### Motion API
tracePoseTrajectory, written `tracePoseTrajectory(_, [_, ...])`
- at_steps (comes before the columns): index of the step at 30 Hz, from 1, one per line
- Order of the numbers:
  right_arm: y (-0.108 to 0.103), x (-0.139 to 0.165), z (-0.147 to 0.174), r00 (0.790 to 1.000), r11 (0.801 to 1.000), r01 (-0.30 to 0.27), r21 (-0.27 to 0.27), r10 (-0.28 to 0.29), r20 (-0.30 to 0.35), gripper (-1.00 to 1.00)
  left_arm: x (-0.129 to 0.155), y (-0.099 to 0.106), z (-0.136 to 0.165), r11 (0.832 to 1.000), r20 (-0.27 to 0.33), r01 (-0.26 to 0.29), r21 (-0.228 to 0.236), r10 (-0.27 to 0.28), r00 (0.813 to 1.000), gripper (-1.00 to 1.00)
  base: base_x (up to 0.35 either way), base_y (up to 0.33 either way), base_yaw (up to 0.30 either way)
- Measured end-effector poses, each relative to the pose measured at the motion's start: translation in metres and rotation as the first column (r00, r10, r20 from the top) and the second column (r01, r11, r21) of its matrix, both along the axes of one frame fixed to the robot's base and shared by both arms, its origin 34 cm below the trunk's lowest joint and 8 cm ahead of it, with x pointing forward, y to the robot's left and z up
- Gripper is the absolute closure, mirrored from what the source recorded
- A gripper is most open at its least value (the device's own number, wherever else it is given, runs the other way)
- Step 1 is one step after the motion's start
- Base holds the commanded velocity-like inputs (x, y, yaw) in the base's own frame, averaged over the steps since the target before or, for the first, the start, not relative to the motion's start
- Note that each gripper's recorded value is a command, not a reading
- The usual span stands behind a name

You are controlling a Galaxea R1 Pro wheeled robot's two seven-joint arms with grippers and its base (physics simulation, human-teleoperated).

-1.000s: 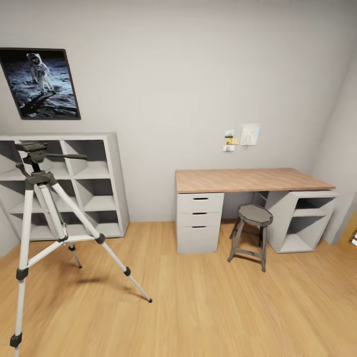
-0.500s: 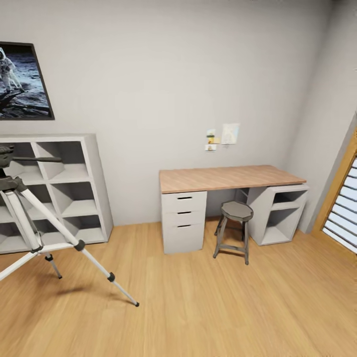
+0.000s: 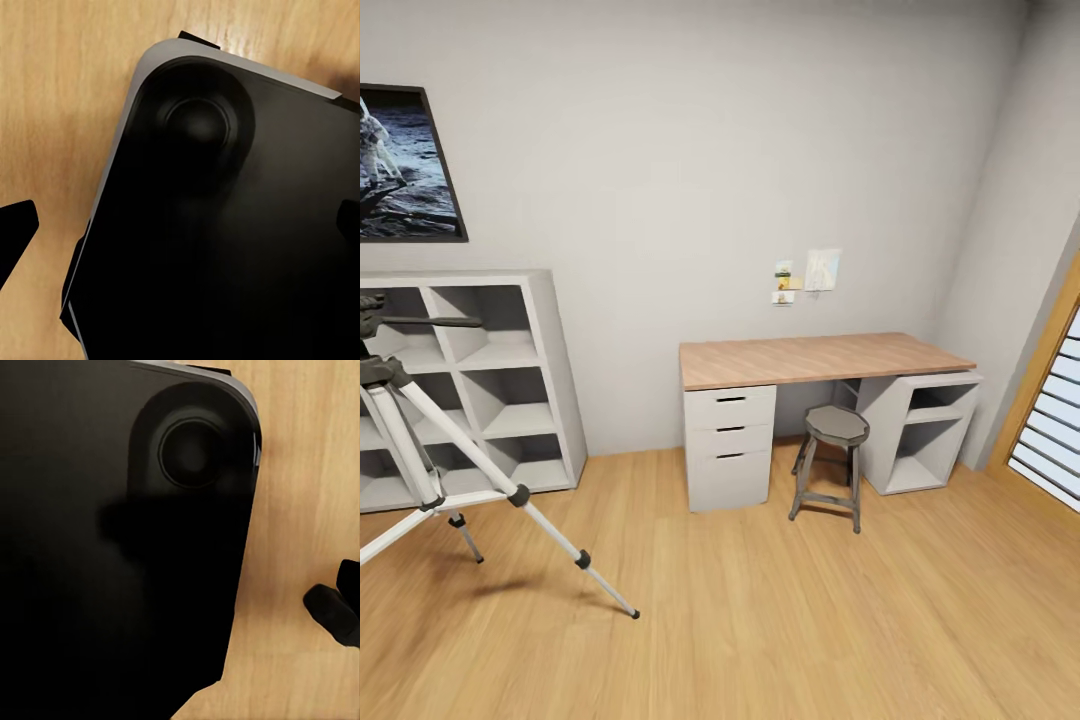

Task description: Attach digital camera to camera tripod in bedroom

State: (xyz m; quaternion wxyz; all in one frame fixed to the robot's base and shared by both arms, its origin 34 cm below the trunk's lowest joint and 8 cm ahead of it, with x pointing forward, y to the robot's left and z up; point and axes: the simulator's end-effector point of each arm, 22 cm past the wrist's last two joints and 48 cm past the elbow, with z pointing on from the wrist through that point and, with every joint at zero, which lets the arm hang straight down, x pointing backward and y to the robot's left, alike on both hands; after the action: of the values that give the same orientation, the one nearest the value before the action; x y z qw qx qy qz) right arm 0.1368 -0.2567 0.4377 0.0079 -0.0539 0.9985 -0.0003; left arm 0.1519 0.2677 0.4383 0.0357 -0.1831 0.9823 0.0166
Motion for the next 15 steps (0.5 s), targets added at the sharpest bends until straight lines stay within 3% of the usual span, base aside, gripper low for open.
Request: tracePoseTrajectory(15, [-0.0011,-0.0001,0.0000,1.000,1.000,0.001,-0.001,-0.001,0.000,-1.00,-0.0007,-0.0016,0.0000,1.000,-0.001,-0.009,-0.003,0.009,1.000,-1.00,0.000,0.000,0.000])
